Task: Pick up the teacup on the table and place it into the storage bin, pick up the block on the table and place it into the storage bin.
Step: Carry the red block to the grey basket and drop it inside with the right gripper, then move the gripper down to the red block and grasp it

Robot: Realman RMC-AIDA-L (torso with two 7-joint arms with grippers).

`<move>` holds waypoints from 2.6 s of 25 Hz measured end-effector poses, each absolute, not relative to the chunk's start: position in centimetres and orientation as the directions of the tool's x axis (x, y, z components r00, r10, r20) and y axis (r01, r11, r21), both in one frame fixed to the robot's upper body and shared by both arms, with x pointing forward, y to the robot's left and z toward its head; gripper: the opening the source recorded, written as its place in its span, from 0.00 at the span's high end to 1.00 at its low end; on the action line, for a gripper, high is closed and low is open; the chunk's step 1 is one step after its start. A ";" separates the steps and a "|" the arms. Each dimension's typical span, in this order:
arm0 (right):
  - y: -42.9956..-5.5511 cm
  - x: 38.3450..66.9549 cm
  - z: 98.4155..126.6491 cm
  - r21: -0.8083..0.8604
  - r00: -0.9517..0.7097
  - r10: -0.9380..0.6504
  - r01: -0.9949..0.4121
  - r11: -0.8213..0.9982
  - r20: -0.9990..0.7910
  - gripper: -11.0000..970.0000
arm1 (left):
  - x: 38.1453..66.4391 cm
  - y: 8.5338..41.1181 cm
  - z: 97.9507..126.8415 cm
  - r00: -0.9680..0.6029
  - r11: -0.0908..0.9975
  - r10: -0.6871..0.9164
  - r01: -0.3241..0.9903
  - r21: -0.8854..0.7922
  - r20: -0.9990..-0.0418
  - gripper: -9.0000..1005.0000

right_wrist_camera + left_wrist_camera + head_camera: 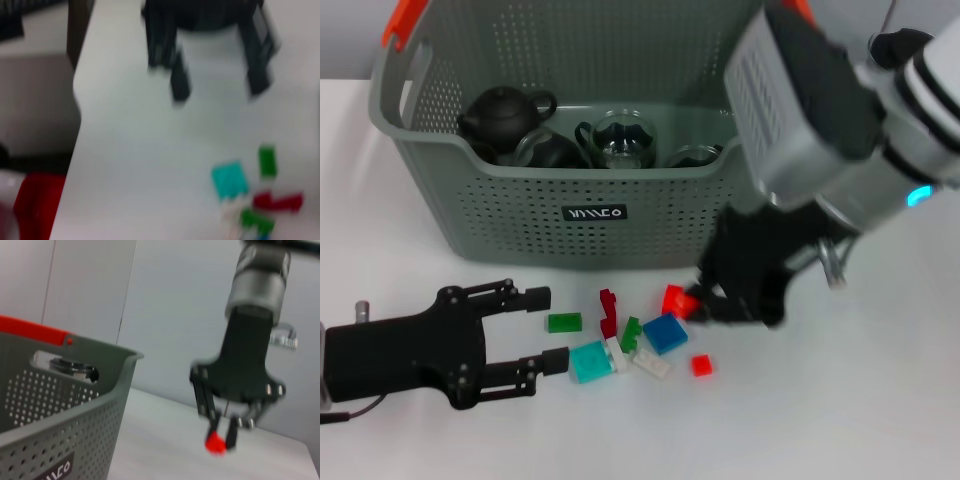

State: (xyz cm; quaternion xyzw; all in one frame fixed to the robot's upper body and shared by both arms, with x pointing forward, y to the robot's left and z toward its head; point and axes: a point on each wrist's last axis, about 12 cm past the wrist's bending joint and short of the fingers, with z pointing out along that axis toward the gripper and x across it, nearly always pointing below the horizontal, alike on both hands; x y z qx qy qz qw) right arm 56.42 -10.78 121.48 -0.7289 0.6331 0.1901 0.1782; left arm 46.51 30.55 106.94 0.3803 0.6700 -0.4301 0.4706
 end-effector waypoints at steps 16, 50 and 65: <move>-9.4 63.9 129.1 -0.228 0.007 -0.581 -0.924 0.308 -0.814 0.85 | 46.5 30.3 106.7 -0.269 0.317 0.131 0.923 -0.217 -0.954 0.27; -11.9 62.0 128.4 -0.155 0.003 -0.508 -0.954 0.257 -0.862 0.20 | 46.8 30.1 107.0 -0.260 0.304 0.132 0.929 -0.211 -0.956 0.27; -17.5 56.2 122.5 0.018 -0.091 -0.833 -0.995 0.097 -0.545 0.06 | 46.9 30.1 107.0 -0.259 0.306 0.138 0.929 -0.208 -0.956 0.27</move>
